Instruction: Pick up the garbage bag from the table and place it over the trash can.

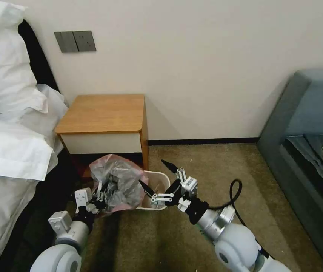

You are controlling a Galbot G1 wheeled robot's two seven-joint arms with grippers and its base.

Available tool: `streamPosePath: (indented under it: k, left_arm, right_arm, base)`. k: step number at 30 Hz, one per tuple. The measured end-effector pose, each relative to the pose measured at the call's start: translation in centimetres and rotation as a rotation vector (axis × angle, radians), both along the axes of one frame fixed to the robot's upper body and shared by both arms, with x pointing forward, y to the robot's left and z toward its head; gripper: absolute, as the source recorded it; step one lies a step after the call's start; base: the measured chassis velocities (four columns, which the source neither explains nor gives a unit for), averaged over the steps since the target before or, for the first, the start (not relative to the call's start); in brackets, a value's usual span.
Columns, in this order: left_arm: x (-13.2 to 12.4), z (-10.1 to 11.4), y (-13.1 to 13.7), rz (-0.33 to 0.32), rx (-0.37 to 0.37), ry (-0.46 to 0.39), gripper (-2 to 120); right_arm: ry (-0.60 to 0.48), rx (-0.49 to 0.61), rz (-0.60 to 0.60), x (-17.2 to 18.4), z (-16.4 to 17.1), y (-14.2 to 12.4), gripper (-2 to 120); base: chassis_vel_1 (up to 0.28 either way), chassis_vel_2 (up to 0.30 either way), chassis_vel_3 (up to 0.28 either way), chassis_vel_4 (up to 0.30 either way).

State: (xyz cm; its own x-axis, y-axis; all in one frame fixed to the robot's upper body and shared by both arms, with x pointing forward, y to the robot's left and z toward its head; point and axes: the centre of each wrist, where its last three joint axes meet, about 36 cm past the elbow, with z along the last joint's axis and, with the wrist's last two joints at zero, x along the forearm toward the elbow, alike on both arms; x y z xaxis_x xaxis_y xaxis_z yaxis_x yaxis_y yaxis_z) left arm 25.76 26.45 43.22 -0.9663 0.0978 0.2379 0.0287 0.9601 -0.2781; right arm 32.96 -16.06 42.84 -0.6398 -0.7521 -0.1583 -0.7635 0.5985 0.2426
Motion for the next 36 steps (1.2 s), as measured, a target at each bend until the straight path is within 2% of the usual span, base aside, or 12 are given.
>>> streamPosePath:
  k: [7, 11, 20, 24, 26, 29, 31, 32, 35, 36]
  left_arm:
    - [-0.6, -0.2, -0.4, -0.019, 0.006, -0.084, 12]
    - [-0.7, -0.5, -0.5, -0.036, 0.007, -0.119, 12]
    - [-0.9, -1.3, -0.4, -0.056, 0.009, -0.134, 12]
    - [-0.9, -1.3, -0.5, -0.061, 0.004, -0.138, 12]
    - [-0.8, -1.3, -0.6, -0.062, -0.001, -0.139, 12]
    - [-0.8, -1.3, -0.8, -0.061, -0.008, -0.141, 12]
    - [-0.8, -1.3, -0.8, -0.061, -0.008, -0.141, 12]
    - [-0.8, -1.3, -0.9, -0.060, -0.012, -0.143, 12]
    - [-0.7, -1.3, -0.7, -0.060, -0.009, -0.148, 12]
    - [-0.7, -1.3, -0.7, -0.060, -0.009, -0.148, 12]
  right_arm:
    - [-0.081, -0.147, 0.035, 5.0, 1.0, -1.8, 100]
    - [-0.093, -0.191, 0.075, 6.7, 0.9, -2.0, 100]
    - [-0.095, -0.216, 0.117, 8.3, 0.3, -0.8, 97]
    - [-0.100, -0.219, 0.124, 8.9, 0.2, -0.3, 89]
    - [-0.099, -0.223, 0.132, 9.2, 0.1, 0.1, 79]
    - [-0.096, -0.224, 0.135, 9.3, -0.1, 0.3, 71]
    - [-0.096, -0.224, 0.135, 9.3, -0.1, 0.3, 71]
    - [-0.095, -0.225, 0.138, 9.3, -0.2, 0.5, 59]
    - [-0.095, -0.227, 0.139, 9.1, -0.3, 0.6, 45]
    - [-0.095, -0.227, 0.139, 9.1, -0.3, 0.6, 45]
  base:
    - [0.000, 0.000, 0.000, 0.000]
    - [0.000, 0.000, 0.000, 0.000]
    - [0.000, 0.000, 0.000, 0.000]
    - [0.000, 0.000, 0.000, 0.000]
    - [0.000, 0.000, 0.000, 0.000]
    - [0.000, 0.000, 0.000, 0.000]
    - [0.000, 0.000, 0.000, 0.000]
    - [0.000, 0.000, 0.000, 0.000]
    - [0.000, 0.000, 0.000, 0.000]
    - [0.000, 0.000, 0.000, 0.000]
